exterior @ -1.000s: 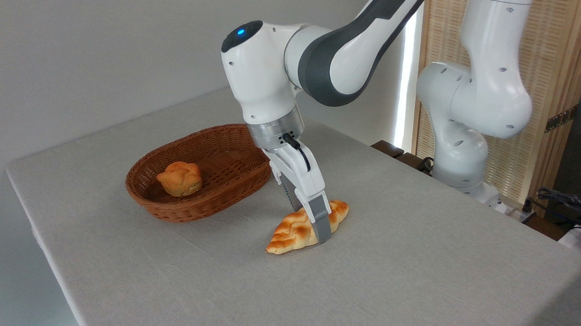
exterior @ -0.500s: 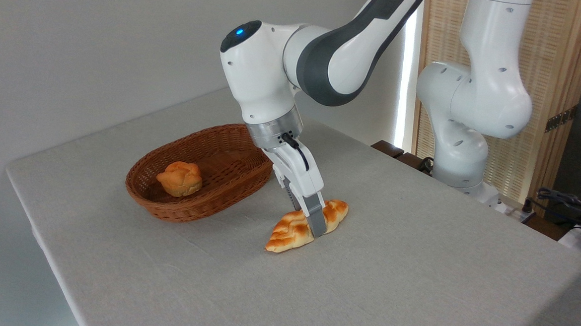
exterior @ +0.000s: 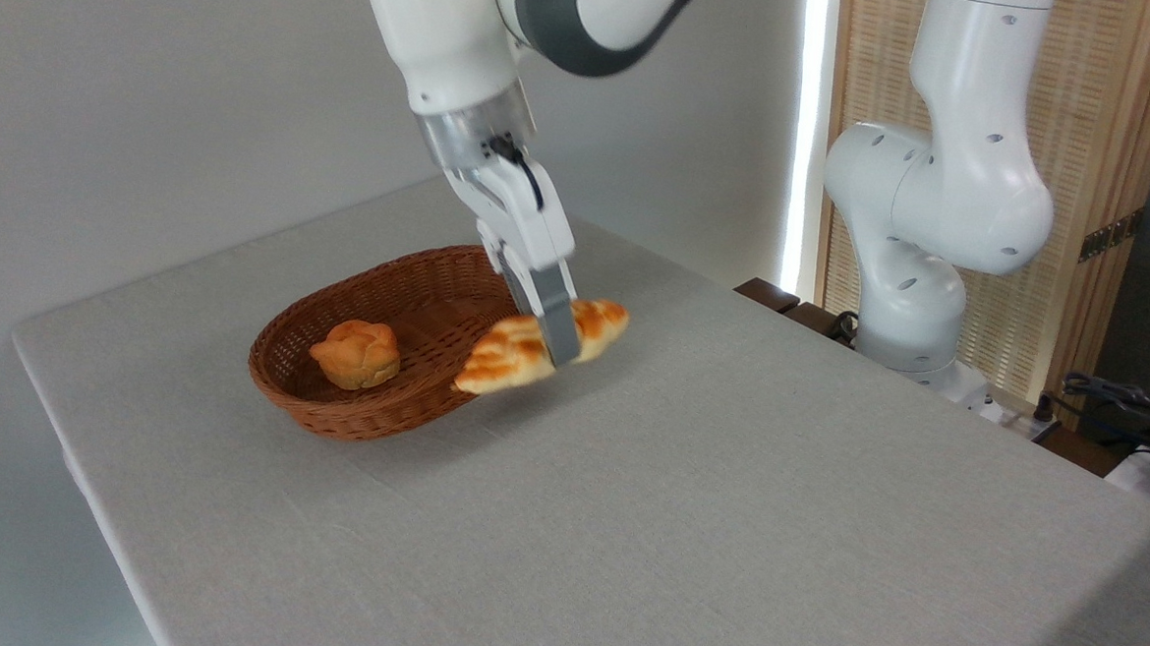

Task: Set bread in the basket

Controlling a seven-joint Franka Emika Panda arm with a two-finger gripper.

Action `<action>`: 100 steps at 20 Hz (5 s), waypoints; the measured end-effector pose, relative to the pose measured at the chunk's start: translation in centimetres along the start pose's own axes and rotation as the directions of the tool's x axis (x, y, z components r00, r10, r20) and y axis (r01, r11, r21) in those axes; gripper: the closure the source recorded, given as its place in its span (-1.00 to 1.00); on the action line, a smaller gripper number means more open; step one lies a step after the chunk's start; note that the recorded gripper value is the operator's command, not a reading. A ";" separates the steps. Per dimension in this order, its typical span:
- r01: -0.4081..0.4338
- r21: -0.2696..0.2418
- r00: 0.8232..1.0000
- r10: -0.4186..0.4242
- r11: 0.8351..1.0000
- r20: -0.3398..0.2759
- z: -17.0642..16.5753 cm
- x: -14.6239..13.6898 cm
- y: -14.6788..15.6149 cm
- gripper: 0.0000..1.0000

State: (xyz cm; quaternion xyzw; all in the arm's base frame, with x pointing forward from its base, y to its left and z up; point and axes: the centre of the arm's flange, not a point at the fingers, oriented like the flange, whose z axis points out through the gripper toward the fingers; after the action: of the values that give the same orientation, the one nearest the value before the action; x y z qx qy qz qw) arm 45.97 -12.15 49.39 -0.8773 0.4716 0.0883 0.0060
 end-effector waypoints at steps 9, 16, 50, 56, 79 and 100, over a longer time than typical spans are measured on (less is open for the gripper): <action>0.123 0.034 0.991 -0.121 0.992 -0.054 0.9 12.5 7.5 -0.07; 0.092 0.022 0.994 -0.090 0.996 -0.058 2.8 16.9 13.0 -1.00; 0.254 0.089 0.936 -0.222 0.963 -0.273 -13.9 -2.0 -7.9 -1.00; 0.280 0.019 0.932 -0.267 0.960 -0.243 -13.6 -3.8 -8.6 -1.00; 0.261 0.038 0.950 -0.250 0.965 -0.187 -14.3 -3.5 -11.1 -1.00; 0.200 0.052 0.965 -0.187 0.978 -0.186 -13.8 -3.5 -11.5 -1.00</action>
State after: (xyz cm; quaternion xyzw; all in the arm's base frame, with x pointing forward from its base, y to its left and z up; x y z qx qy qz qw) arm 55.69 -4.19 62.73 -0.9228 0.3852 -0.0089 0.0029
